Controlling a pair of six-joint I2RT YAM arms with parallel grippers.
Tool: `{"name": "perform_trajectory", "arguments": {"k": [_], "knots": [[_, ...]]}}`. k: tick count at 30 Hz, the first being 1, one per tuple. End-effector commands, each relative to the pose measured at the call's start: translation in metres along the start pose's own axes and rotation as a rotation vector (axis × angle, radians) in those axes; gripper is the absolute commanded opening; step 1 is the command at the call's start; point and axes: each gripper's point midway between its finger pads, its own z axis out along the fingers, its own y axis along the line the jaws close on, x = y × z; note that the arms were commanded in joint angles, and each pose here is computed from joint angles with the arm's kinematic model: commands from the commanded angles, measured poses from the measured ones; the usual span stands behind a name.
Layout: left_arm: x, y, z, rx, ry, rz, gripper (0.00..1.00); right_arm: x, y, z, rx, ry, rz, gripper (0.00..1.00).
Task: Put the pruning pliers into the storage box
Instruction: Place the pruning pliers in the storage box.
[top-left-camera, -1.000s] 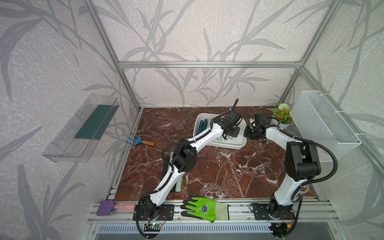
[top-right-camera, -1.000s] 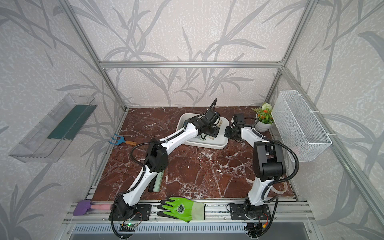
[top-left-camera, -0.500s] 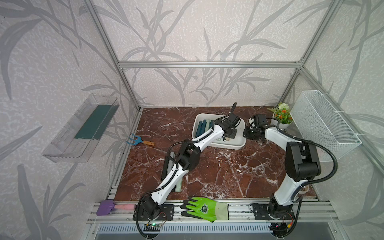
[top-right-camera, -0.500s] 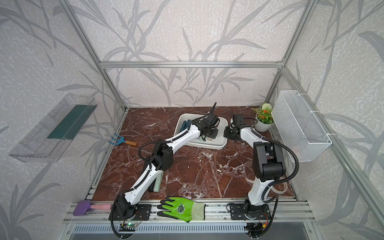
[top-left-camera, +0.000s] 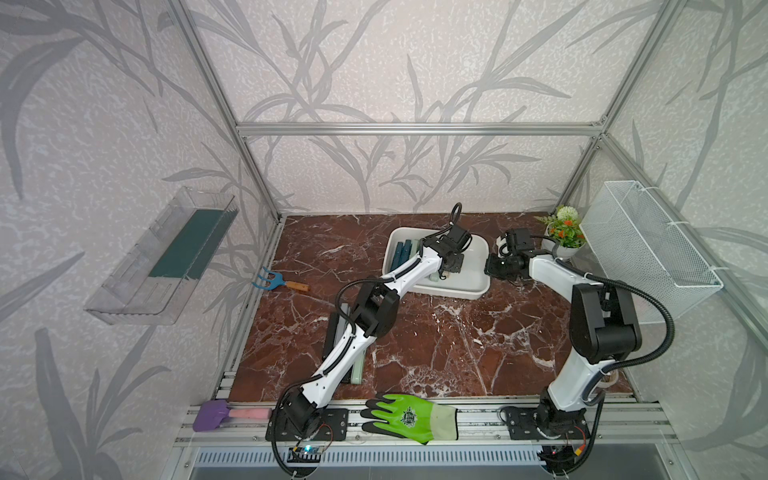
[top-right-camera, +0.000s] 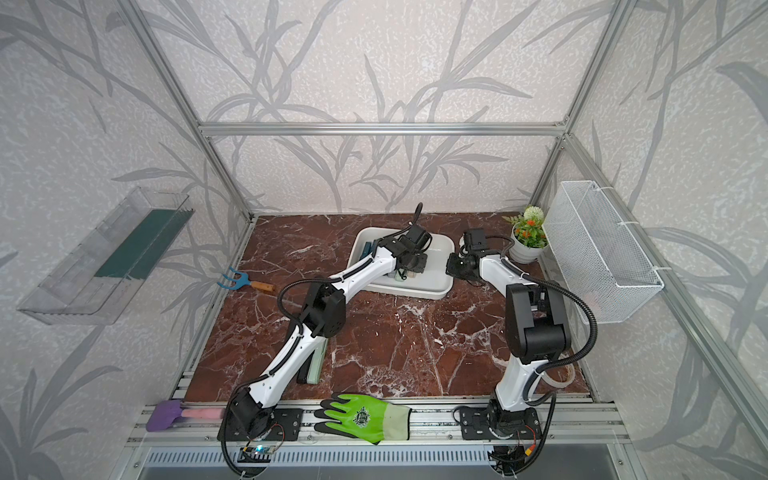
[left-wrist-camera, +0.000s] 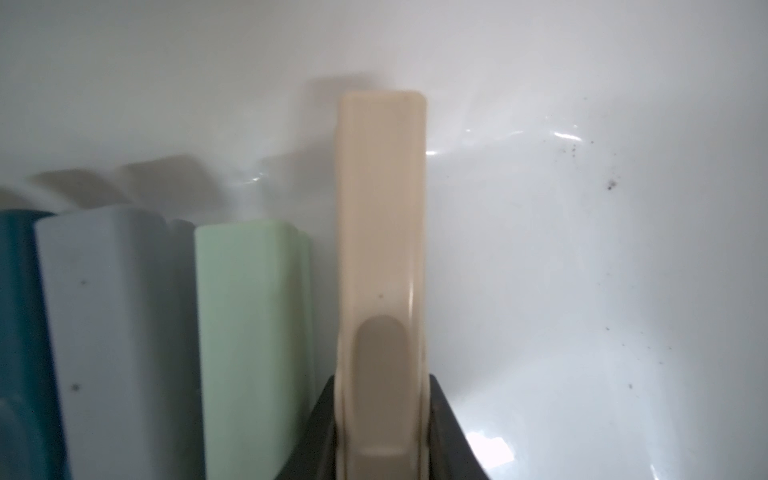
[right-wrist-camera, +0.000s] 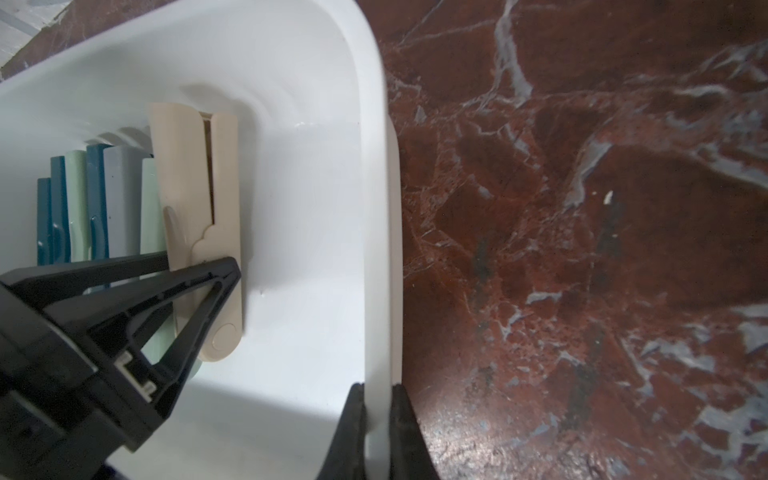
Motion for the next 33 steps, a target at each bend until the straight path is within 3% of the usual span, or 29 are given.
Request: {"name": "perform_trajectory", "arguments": {"k": [1,7,17,23,28,33], "knots": [[-0.002,0.018,0.005,-0.050,0.002,-0.029,0.22,0.024,0.008,-0.001,-0.027,0.076,-0.014,0.10],[-0.004,0.023,0.005,-0.058,0.000,-0.043,0.24,0.023,0.009,-0.002,-0.030,0.072,-0.014,0.10],[-0.007,0.018,-0.001,-0.029,0.000,-0.048,0.45,0.023,0.009,-0.003,-0.027,0.071,-0.018,0.10],[-0.016,0.016,-0.010,-0.017,-0.023,-0.053,0.47,0.023,0.009,-0.003,-0.027,0.071,-0.017,0.10],[-0.036,0.009,-0.034,0.010,-0.077,-0.051,0.47,0.024,0.008,-0.002,-0.024,0.074,-0.018,0.10],[-0.067,0.005,-0.084,0.042,-0.155,-0.031,0.47,0.024,0.007,-0.002,-0.019,0.076,-0.021,0.10]]}}
